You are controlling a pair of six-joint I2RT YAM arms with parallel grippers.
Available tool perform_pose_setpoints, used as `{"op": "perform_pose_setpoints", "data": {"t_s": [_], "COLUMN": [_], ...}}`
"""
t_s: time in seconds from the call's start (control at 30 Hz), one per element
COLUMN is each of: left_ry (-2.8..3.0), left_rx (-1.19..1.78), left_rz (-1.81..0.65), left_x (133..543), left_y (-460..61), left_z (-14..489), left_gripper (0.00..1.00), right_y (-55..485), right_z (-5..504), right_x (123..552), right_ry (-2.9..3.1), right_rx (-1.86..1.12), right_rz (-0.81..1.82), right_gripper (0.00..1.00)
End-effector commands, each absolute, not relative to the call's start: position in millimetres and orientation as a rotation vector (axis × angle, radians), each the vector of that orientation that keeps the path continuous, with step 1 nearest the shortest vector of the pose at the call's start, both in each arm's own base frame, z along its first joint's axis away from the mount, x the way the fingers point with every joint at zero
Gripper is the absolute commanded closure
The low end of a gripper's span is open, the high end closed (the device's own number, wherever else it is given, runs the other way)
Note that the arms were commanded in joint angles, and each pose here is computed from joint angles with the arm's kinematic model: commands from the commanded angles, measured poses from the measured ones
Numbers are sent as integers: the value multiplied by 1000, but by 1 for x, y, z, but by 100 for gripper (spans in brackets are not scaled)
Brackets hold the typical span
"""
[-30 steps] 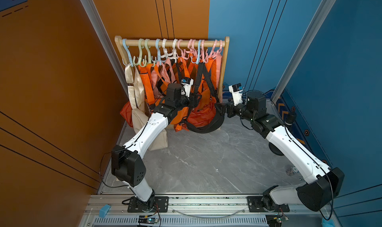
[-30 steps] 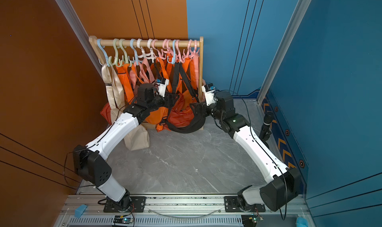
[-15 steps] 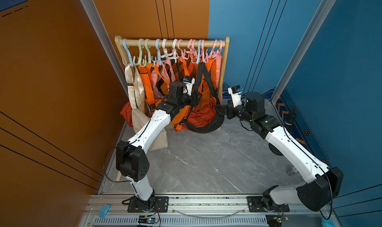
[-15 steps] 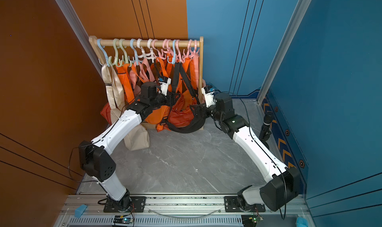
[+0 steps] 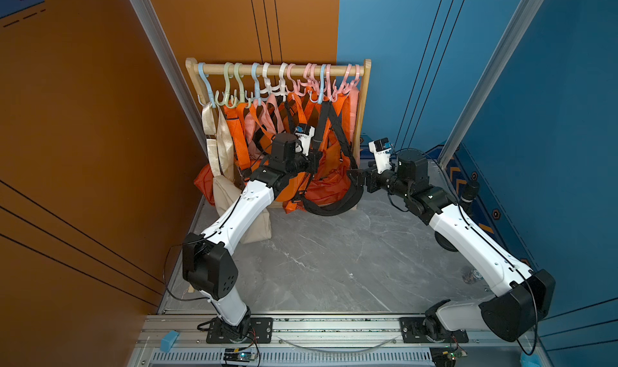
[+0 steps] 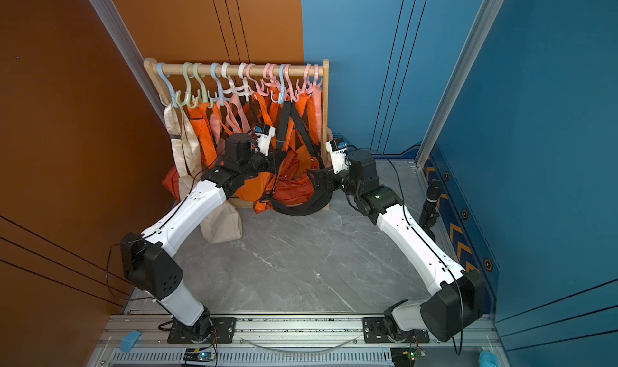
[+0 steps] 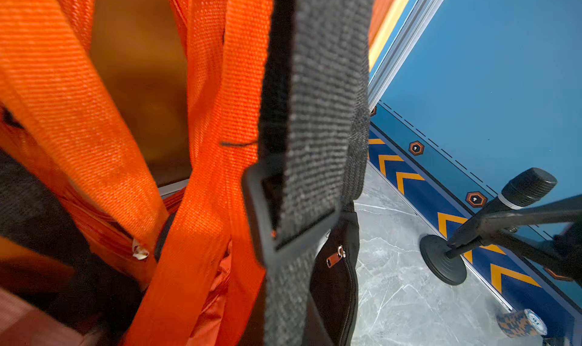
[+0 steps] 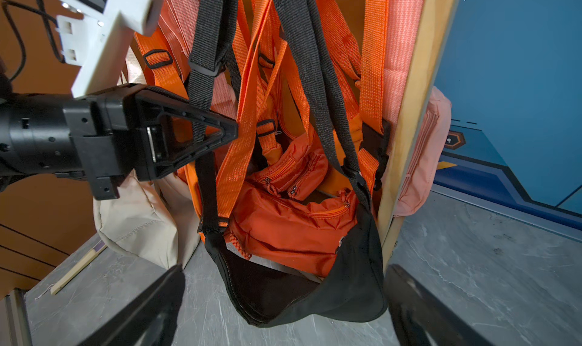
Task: Take the bag off the hook
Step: Pick up the bag from the hook.
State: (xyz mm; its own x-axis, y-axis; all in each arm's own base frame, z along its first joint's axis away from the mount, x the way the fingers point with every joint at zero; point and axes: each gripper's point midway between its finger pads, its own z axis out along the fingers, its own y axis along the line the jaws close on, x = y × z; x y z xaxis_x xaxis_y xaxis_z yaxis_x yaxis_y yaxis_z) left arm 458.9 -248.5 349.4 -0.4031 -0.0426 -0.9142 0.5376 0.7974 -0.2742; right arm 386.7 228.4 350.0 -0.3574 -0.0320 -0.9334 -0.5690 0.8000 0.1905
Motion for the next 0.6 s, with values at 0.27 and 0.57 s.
{"op": "perform_pose_setpoints", "data": {"t_s": [0.27,0.57], "left_ry": [1818,1805], "left_rx": [334,316], "left_rz": [-644,-652], "left_x": [436,435], "left_y": [-219,-205], "left_z": [382,388], "left_gripper": [100,100], "right_y": [242,263], "right_z": [363,383], "right_x": [397,427], "right_ry": [1832,1775], "right_rx": [-494,-533], "right_rz": [637,633], "right_gripper": [0,0]}}
